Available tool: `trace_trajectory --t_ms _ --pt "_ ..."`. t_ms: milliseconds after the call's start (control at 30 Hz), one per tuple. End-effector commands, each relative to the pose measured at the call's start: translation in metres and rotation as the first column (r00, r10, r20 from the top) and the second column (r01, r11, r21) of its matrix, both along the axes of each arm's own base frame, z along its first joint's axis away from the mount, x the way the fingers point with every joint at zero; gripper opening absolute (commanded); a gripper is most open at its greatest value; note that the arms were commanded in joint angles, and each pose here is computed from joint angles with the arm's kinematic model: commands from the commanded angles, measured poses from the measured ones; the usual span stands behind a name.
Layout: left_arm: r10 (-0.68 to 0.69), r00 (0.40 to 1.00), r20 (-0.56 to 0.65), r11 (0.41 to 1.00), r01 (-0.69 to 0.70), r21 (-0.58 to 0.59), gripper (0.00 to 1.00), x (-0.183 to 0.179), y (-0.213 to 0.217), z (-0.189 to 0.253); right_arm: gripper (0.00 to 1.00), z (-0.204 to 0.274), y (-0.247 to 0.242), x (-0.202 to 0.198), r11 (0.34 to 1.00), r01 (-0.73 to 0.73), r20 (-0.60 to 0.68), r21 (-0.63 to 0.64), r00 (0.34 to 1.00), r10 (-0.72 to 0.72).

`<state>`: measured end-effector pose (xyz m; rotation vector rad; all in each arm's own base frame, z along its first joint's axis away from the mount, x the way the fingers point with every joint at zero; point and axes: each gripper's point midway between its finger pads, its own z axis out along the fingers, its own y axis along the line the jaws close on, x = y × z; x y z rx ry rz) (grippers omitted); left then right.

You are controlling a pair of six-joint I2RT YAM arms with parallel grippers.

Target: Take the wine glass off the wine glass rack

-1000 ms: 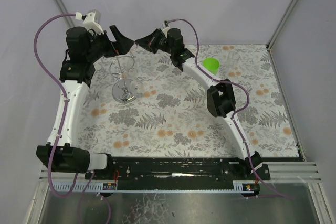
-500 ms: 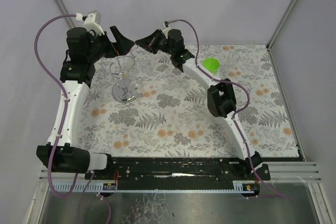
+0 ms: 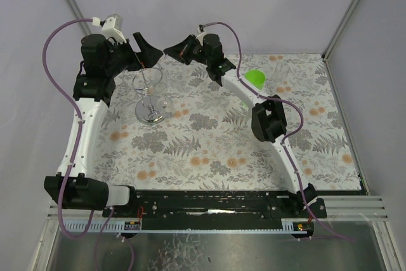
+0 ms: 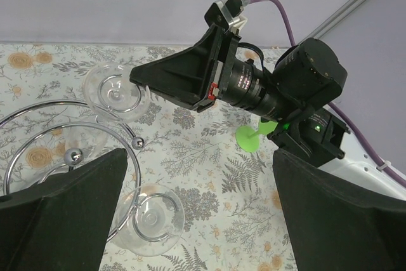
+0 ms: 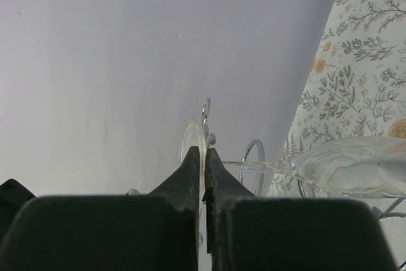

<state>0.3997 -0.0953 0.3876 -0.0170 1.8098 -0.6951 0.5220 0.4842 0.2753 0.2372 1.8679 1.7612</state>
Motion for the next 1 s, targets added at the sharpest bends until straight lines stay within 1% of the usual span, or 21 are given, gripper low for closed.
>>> trace_trajectory --t_ms 0,367,633,967 --pt "-0.008 0.997 0.08 1.0 0.009 -0.012 0.96 -0.004 0.0 0.021 0.0 0.072 -0.012 -0.014 0.998 0.003 0.127 0.062 0.992 -0.011" --pt "-0.016 0.997 0.077 1.0 0.018 -0.02 0.96 -0.006 -0.001 0.02 0.0 0.082 -0.022 -0.01 0.997 0.04 0.143 0.067 0.988 -0.05" --pt "-0.021 0.997 0.07 1.0 0.023 -0.02 0.96 -0.006 -0.002 0.017 0.0 0.093 -0.035 -0.002 0.993 0.083 0.159 0.088 0.982 -0.096" --pt "-0.027 0.997 0.069 0.999 0.029 -0.019 0.96 -0.006 -0.003 0.016 0.0 0.097 -0.047 0.013 0.986 0.125 0.163 0.112 0.976 -0.143"
